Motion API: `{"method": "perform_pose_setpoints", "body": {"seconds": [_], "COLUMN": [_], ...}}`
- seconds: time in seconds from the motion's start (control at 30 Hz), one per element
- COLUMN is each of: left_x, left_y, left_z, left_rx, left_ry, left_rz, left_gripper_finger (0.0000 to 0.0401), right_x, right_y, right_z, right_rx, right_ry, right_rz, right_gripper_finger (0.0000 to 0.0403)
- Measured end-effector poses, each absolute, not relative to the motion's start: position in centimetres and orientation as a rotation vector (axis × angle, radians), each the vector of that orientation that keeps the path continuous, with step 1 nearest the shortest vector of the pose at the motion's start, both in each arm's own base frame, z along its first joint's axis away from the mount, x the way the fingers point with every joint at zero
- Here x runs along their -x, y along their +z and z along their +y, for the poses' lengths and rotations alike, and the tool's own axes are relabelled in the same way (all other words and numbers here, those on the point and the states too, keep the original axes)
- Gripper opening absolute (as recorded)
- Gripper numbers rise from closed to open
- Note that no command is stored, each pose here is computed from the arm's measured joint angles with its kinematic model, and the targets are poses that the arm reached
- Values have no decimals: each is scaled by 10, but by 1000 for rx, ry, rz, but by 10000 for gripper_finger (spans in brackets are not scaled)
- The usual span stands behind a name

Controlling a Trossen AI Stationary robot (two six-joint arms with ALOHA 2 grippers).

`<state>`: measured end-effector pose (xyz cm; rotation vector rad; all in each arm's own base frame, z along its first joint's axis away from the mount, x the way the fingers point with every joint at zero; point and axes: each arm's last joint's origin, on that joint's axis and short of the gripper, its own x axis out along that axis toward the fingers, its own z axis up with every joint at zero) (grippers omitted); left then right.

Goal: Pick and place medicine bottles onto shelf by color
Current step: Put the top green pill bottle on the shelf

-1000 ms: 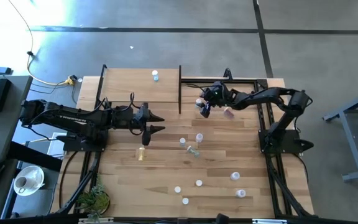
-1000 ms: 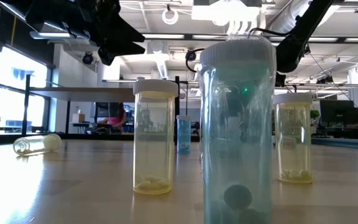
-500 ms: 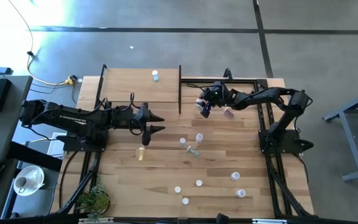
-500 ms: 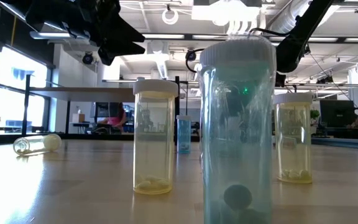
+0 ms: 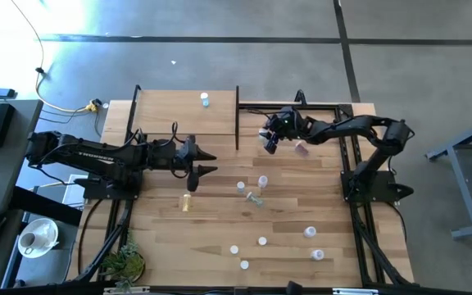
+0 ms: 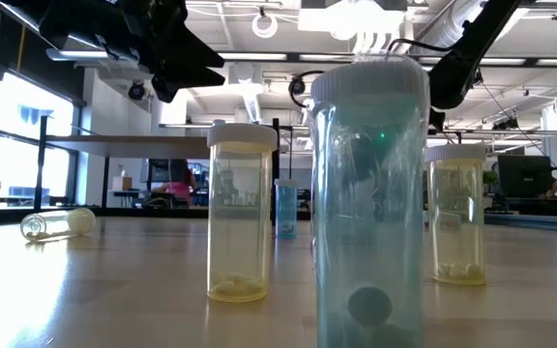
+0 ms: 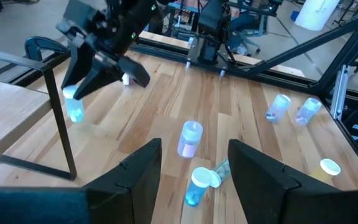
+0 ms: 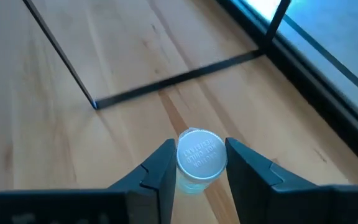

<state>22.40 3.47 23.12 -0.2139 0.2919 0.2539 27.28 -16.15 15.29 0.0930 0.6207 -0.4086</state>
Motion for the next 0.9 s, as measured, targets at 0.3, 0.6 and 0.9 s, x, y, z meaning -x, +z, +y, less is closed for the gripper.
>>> {"method": "perform_pose_setpoints", "body": {"seconds": [0.3, 0.6, 0.9], "left_x": [-216, -206, -206], "left_y": [233, 232, 230], "left_z": [34, 34, 35], "left_rx": [217, 204, 199], "left_ry": [260, 333, 352], "left_rz": [329, 384, 400], "left_gripper_finger": [175, 175, 175], "right_x": [-262, -243, -248], "right_y": [192, 247, 315], "right_z": [-155, -144, -148], "right_rx": [-111, -55, 6], "right_ry": [-439, -457, -461], "right_rz": [507, 309, 207], "right_gripper_finger": [108, 108, 108]}}
